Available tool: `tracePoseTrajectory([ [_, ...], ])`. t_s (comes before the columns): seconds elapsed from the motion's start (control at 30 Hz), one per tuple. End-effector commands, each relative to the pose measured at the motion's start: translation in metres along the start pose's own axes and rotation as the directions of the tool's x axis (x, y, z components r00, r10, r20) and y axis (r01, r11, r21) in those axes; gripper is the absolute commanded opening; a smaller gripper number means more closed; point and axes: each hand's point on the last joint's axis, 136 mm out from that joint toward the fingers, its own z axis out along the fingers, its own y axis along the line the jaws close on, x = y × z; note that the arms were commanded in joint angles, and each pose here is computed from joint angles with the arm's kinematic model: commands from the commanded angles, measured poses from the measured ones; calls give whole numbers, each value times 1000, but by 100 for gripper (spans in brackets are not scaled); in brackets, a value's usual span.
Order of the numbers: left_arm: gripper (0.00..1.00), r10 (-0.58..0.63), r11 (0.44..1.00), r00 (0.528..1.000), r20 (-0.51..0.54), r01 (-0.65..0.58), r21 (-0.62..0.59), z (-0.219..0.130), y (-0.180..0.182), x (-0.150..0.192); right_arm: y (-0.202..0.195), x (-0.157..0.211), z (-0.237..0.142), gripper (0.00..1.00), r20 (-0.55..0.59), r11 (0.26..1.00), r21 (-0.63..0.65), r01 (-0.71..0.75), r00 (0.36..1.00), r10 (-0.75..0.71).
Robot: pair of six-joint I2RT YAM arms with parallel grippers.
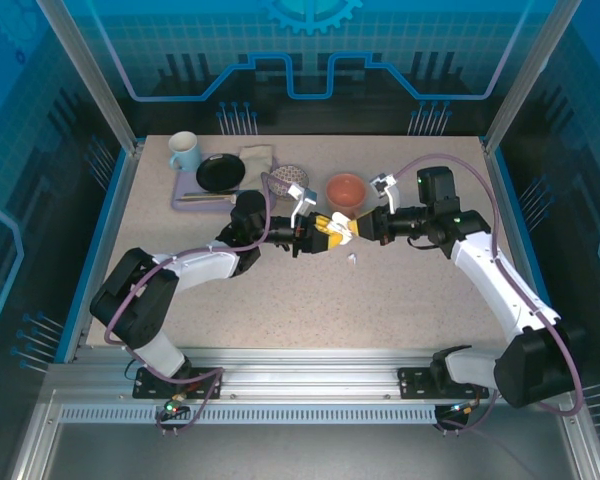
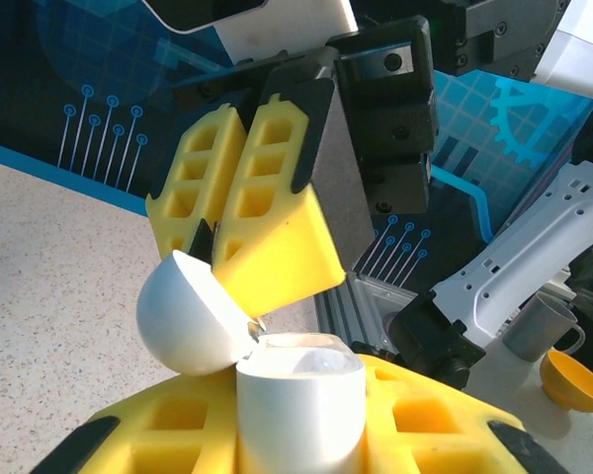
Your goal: Insert the wireless bluetooth earbuds into the charging case
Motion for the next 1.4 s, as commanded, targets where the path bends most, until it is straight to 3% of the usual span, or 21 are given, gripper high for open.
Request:
tracePoseTrajectory([
  [0.0,0,52,997,999,2,-52,52,6,-13,-13,15,-11,1,3,8,998,-50,37,999,-36],
  [0.17,0,34,999,999,-28,-33,43,8,-12,-13,17,-13,-3,0,12,998,-32,49,999,-49],
  [0.37,20,32,999,998,-46,-32,14,5,-13,-16,17,-15,-13,0,17,996,41,79,997,-79],
  [0.5,40,21,1000,998,-63,-22,-10,1,-15,-19,18,-17,-18,0,16,993,68,94,995,-95],
  [0.6,49,44,999,996,-73,-45,-21,-2,-21,-21,20,-20,-20,0,24,993,75,96,995,-98],
  [0.77,71,60,996,994,-94,-67,-65,-10,-26,-25,20,-26,-23,0,39,990,99,102,994,-106],
  [0.8,80,59,994,994,-97,-67,-82,-12,-26,-26,20,-28,-24,0,41,989,105,103,993,-108],
  [0.83,98,54,993,993,-100,-64,-100,-15,-25,-27,19,-29,-25,0,42,988,114,103,993,-109],
  [0.97,99,71,981,993,-97,-88,-173,-30,-25,-34,17,-33,-29,0,45,983,146,108,992,-115],
  [1.07,99,149,958,986,-79,-164,-234,-42,-32,-46,16,-37,-33,0,52,979,171,114,991,-125],
  [1.27,99,216,868,976,-20,-201,-453,-69,-32,-80,16,-45,-40,0,69,972,204,116,989,-133],
  [1.37,99,270,836,963,2,-234,-497,-78,-38,-92,16,-48,-41,0,74,971,211,116,988,-135],
])
